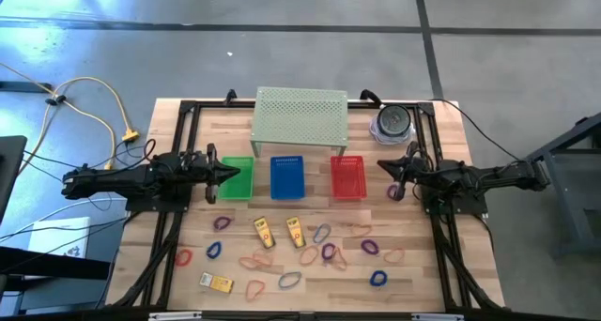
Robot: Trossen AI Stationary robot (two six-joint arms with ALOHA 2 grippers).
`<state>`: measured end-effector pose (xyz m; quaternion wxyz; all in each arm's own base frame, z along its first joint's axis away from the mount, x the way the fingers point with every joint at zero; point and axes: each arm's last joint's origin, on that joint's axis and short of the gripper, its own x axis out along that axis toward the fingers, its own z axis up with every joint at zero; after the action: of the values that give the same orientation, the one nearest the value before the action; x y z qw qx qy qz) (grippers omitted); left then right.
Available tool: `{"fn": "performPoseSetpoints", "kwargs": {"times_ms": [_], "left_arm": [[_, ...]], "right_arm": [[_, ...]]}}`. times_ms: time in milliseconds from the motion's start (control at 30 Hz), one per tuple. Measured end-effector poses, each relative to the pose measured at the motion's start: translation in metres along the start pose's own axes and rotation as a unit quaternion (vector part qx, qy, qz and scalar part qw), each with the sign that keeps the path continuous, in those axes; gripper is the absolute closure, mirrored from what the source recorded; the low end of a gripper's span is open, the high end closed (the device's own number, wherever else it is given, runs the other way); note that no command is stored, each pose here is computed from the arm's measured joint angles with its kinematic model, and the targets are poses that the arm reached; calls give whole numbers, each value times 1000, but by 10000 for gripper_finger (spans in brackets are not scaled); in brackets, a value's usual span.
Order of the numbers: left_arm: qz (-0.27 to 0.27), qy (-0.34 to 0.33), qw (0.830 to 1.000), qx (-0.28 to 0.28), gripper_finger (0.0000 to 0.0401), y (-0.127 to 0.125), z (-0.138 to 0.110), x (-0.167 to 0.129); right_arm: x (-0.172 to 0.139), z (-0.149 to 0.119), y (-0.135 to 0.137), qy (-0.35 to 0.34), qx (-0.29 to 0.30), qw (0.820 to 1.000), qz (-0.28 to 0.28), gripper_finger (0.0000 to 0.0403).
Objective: Pick & Place Office Desk Supplies
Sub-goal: Put the purple spring keychain into the red bin
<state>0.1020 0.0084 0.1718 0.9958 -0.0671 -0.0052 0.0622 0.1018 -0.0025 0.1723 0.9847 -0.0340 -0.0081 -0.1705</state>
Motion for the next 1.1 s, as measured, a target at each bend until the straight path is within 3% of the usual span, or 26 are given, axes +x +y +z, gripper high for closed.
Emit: {"fn": "performPoseSetpoints", "kwargs": {"times_ms": [267,500,633,733,833,1033,1100], "left_arm": [[-3,-16,1000,23,400,-4,14,0],[-30,10,999,30,398,-14,32,8],[-24,37,998,40,381,-21,41,18],[-28,53,996,66,356,-27,46,28],[-49,43,995,75,325,-35,48,38],[-103,15,992,70,281,-54,44,56],[-110,3,992,67,276,-59,43,61]], "right_arm": [[1,39,4,2,-4,1000,27,401],[16,75,16,110,-24,993,38,401],[25,95,20,204,-18,979,5,400],[31,106,23,280,21,959,-28,386],[36,104,26,357,70,928,-78,353],[44,84,31,493,152,843,-151,251],[49,77,34,521,158,824,-156,215]]}}
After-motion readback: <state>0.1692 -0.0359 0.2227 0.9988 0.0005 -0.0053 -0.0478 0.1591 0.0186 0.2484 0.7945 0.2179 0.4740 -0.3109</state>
